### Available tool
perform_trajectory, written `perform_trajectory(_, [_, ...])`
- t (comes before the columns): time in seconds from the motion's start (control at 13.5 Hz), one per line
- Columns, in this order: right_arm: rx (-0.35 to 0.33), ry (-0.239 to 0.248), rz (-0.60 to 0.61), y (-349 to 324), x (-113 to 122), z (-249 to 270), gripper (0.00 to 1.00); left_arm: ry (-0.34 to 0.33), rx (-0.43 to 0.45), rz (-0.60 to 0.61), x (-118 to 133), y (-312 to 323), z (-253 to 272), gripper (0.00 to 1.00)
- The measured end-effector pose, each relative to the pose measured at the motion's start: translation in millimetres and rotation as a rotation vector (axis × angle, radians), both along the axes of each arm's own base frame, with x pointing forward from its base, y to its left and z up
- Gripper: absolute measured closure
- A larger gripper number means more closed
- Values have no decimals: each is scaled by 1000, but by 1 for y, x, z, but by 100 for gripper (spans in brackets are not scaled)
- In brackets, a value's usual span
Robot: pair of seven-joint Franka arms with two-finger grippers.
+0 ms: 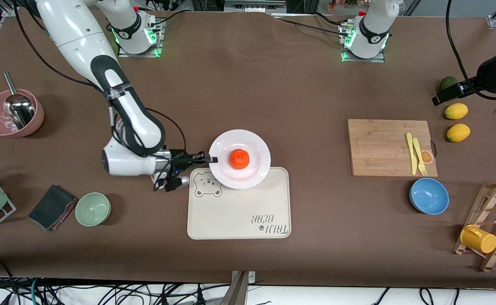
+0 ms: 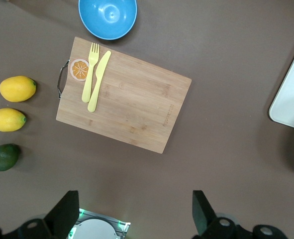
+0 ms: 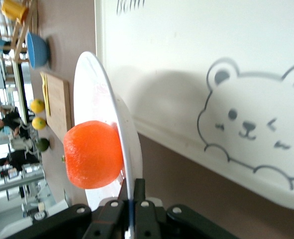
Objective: Place orange and plate with both arms
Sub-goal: 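Slide the plate with the right gripper onto the bear tray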
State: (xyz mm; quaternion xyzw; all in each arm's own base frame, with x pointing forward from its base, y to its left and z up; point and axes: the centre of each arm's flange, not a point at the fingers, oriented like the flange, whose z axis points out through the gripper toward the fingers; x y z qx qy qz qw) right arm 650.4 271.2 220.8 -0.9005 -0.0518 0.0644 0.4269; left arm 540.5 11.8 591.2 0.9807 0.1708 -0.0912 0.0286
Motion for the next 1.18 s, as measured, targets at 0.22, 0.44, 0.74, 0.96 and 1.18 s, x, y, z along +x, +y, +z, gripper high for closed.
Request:
perform_trajectory(0.22, [19, 6, -86, 9, 39, 5, 96, 0, 0, 0, 0, 0, 0, 0])
perform_trajectory(0.44, [13, -37, -173, 7, 69, -33, 96, 0, 0, 0, 0, 0, 0, 0])
perform_trajectory(0.74, [2, -46, -188, 23, 69, -67, 95, 0, 0, 0, 0, 0, 0, 0])
perform_trajectory(0.96, [-2, -74, -177, 26, 74, -56, 71, 0, 0, 0, 0, 0, 0, 0])
perform_trajectory(1.18, [-120, -152, -61, 25, 75, -48, 38, 0, 0, 0, 0, 0, 0, 0])
